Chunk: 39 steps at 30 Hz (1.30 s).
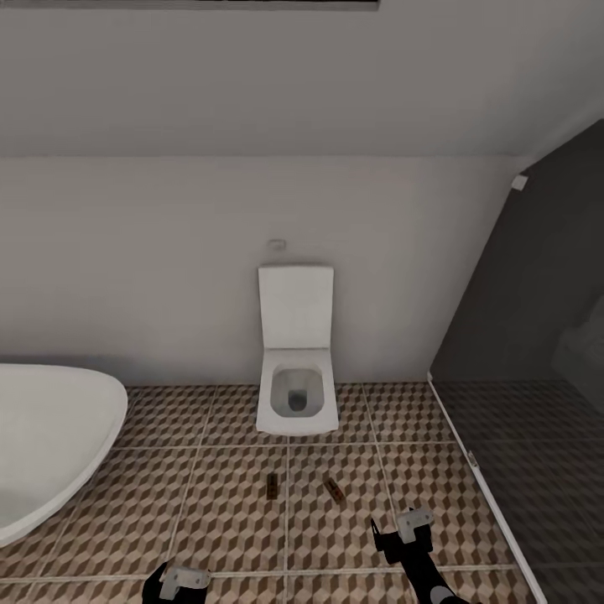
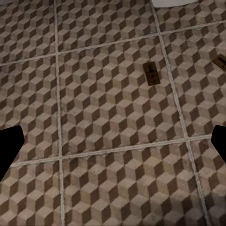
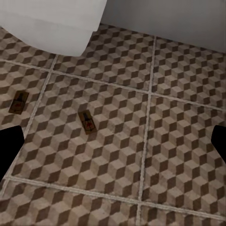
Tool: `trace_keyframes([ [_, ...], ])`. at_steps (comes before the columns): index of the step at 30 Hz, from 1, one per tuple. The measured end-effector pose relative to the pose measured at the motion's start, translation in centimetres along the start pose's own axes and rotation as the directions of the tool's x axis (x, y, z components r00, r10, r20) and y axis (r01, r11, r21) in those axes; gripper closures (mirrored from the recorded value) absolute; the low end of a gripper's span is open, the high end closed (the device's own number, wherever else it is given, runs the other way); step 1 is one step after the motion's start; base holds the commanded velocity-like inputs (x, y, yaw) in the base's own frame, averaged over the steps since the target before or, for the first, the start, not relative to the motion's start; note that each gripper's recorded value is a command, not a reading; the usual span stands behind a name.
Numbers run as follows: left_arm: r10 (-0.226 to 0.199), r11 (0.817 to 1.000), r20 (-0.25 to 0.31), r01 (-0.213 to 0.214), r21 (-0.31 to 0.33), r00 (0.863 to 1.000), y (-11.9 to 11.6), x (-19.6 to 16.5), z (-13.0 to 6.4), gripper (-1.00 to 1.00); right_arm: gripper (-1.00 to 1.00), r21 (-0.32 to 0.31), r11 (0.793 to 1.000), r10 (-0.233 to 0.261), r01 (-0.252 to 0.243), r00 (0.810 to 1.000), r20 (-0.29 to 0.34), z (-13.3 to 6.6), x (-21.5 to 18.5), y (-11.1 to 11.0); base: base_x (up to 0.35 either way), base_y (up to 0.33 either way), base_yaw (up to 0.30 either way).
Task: Take the four mousetraps from the cabinet in the bathroom and place them on the bathroom floor. Make sure all four end up on the same floor surface, and ensure that at least two of them are either under or directly next to the same bathroom sink.
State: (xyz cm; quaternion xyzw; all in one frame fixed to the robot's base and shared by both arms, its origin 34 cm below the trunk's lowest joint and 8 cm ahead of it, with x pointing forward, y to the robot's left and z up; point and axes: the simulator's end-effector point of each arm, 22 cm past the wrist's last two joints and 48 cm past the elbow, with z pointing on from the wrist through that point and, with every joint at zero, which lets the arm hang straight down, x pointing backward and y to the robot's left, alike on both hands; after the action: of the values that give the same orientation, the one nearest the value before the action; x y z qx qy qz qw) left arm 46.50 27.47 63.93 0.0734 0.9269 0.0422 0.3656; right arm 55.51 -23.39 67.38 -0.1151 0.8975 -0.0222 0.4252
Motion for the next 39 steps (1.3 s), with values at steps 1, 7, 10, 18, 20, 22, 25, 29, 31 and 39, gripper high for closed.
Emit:
trace_keyframes([
  [1, 0.0, 1.0, 0.0, 0.0, 0.0, 1.0, 0.0, 0.0, -0.1, -1.0, -1.0, 0.0, 1.0, 0.0, 0.0, 1.0, 0.0, -0.1, -0.1, 0.0, 0.0, 0.0, 0.0],
  [7, 0.0, 1.0, -0.002, 0.0, 0.0, 1.0, 0.0, -0.1, -0.7, -1.0, -1.0, 0.0, 1.0, 0.0, 0.0, 1.0, 0.0, -0.6, -0.3, 0.0, 0.0, 0.0, 0.0],
  [10, 0.0, 1.0, -0.002, 0.0, 0.0, 1.0, 0.0, -0.2, -0.9, -1.0, -1.0, 0.0, 1.0, 0.0, 0.0, 1.0, 0.0, -0.8, -0.4, -0.1, 0.0, 0.0, 0.0],
  [18, 0.0, 1.0, -0.003, 0.0, 0.001, 1.0, 0.1, -0.4, -1.6, -1.0, -1.0, 0.0, 1.0, 0.0, 0.0, 1.0, 0.0, -1.4, -0.7, -0.1, 0.0, 0.0, 0.0],
  [20, 0.0, 1.0, -0.003, 0.0, 0.0, 1.0, 0.1, -0.4, -1.8, -1.0, -1.0, 0.0, 1.0, 0.0, 0.0, 1.0, -0.001, -1.6, -0.8, -0.1, 0.0, 0.0, 0.0],
  [22, 0.0, 1.0, -0.003, 0.0, 0.0, 1.0, 0.1, -0.5, -1.9, -1.0, -1.0, 0.0, 1.0, 0.0, 0.0, 1.0, -0.001, -1.8, -0.8, -0.1, 0.0, 0.0, 0.0],
  [25, 0.0, 1.0, -0.003, 0.0, 0.0, 1.0, 0.1, -0.5, -2.2, -1.0, -1.0, 0.0, 1.0, 0.0, 0.0, 1.0, -0.001, -2.0, -0.9, -0.1, 0.0, 0.0, 0.0],
  [29, 0.0, 1.0, -0.004, 0.0, 0.0, 1.0, 0.1, -0.6, -2.5, -1.0, -1.0, 0.0, 1.0, 0.0, 0.0, 1.0, -0.001, -2.3, -1.0, -0.1, 0.0, 0.0, 0.0],
  [31, 0.0, 1.0, -0.005, 0.0, 0.0, 1.0, 0.1, -0.6, -2.6, -1.0, -1.0, 0.0, 1.0, 0.0, 0.0, 1.0, -0.001, -2.4, -1.1, -0.1, 0.0, 0.0, 0.0],
  [39, 0.001, 1.0, -0.005, -0.001, 0.0, 1.0, 0.2, -0.6, -3.0, -1.0, -1.0, -0.001, 1.0, 0.0, 0.0, 1.0, -0.001, -2.8, -1.2, -0.1, 0.0, 0.0, 0.0],
])
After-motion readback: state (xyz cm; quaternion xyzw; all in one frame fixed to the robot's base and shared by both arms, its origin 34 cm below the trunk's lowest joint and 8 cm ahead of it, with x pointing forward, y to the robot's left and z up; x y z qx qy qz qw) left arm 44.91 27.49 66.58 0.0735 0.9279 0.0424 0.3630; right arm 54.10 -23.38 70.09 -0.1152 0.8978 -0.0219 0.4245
